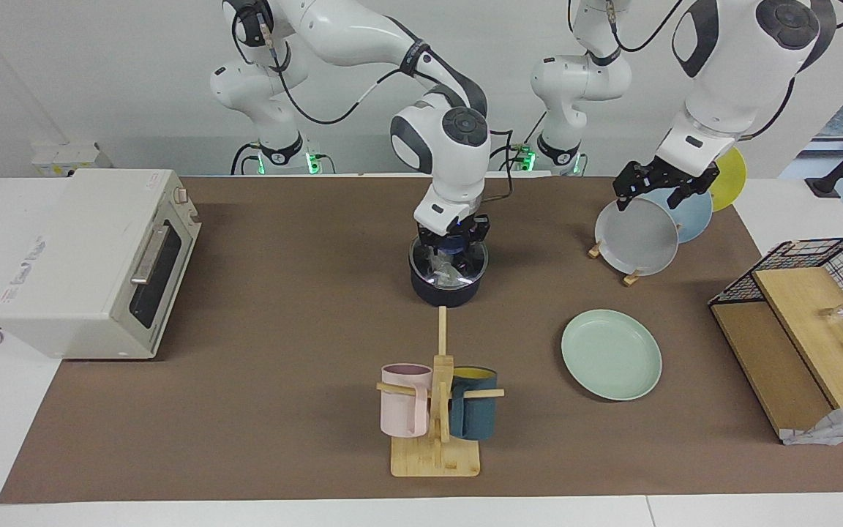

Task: Transfer vermicelli from plate to pot
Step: 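Lower the glass lid onto the pot and release it with the right gripper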

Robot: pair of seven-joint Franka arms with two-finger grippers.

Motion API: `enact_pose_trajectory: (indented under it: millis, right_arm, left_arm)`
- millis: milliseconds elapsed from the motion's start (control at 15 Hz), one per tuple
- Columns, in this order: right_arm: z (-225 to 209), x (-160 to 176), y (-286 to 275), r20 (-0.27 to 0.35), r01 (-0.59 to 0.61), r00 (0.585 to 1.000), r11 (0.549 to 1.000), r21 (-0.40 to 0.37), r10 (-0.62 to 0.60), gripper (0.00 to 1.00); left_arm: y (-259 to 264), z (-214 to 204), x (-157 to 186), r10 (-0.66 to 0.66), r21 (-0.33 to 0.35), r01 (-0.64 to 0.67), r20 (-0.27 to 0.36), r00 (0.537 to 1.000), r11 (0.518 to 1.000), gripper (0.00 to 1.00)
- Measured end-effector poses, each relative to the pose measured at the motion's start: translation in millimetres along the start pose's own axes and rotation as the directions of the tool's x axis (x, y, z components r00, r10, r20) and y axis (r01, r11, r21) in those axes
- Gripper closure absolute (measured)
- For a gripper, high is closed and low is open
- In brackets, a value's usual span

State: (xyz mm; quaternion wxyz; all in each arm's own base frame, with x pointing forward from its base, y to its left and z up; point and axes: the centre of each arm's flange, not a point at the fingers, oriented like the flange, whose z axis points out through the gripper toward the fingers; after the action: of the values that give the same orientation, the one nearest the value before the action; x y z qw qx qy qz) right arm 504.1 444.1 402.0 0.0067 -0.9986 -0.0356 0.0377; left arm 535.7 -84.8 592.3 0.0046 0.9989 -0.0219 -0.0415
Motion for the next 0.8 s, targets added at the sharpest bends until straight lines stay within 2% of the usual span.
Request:
enact_pose_trajectory:
  millis: [400, 600, 733, 800]
  right_arm:
    - [1, 2, 2, -0.01, -0.008, 1.0, 1.0, 0.007, 0.008, 0.34]
    - [-6, 6, 4, -0.027, -0.015, 1.0, 1.0, 0.019, 0.015, 0.28]
    - [-22, 11, 9, -0.051, -0.024, 0.998, 0.999, 0.035, 0.026, 0.06]
    - [-35, 15, 15, -0.068, -0.034, 0.997, 0.998, 0.046, 0.037, 0.0]
  left_arm:
    - [1, 0, 0, 0.002, 0.0, -0.002, -0.001, 1.0, 1.0, 0.0]
    - [1, 0, 0, 0.002, 0.0, -0.002, -0.001, 1.0, 1.0, 0.0]
    - [1, -1, 0, 0.002, 0.0, -0.002, -0.001, 1.0, 1.0, 0.0]
    - [1, -1, 0, 0.002, 0.0, -0.002, -0.001, 1.0, 1.0, 0.0]
